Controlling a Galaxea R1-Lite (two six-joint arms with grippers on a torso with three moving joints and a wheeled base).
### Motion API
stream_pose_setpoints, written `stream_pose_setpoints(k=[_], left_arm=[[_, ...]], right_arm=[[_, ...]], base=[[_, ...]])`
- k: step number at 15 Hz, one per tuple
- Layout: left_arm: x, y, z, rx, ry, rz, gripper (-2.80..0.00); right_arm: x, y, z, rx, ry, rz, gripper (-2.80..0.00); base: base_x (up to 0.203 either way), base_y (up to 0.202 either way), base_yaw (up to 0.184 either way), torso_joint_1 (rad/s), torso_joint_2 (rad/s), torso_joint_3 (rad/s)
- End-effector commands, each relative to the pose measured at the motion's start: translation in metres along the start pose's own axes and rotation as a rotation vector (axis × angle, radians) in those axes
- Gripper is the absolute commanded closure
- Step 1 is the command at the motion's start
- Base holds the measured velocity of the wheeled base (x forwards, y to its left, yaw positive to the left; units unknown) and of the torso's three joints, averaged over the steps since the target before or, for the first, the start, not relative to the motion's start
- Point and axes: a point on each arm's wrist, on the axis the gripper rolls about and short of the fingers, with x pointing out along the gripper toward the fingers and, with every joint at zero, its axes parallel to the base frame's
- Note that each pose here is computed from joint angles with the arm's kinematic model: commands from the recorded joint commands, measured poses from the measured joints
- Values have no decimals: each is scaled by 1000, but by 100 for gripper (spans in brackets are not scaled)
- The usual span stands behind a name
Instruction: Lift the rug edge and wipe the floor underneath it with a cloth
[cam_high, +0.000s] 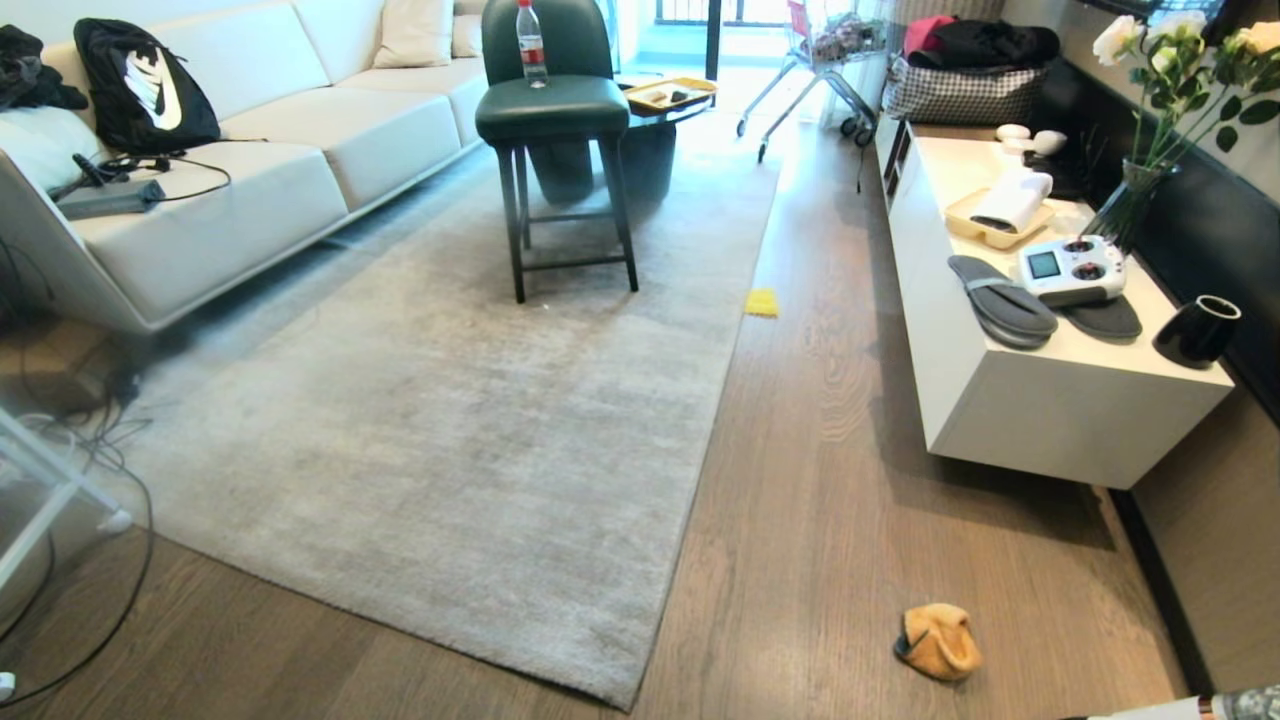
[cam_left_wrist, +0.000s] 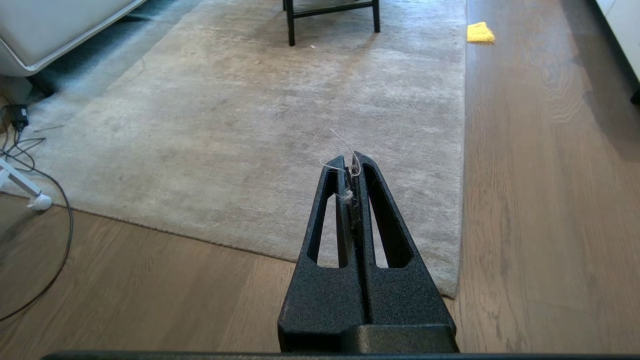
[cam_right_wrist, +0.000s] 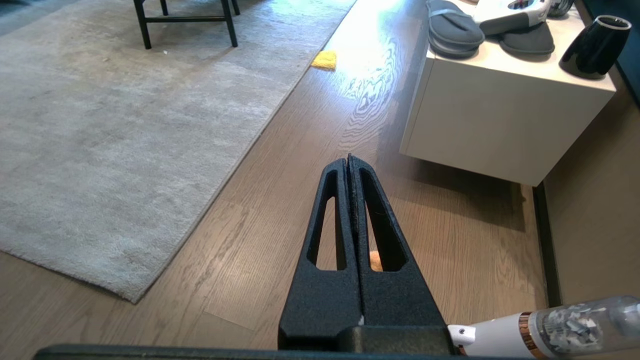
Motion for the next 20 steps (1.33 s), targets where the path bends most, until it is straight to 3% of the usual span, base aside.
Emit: stream_pose_setpoints(k=[1,10,20], left_arm=[[0,0,0,0,0,2,0],[0,0,0,0,0,1,0],[0,0,0,0,0,1,0]], right_arm=[[0,0,0,-4,1,-1,0],[0,0,0,5,0,-1,0],[0,0,0,1,-1,-1,0]], base=[[0,0,0,-30,-339,-399],[0,0,0,10,-425,-411],[0,0,0,132,-486,-359]])
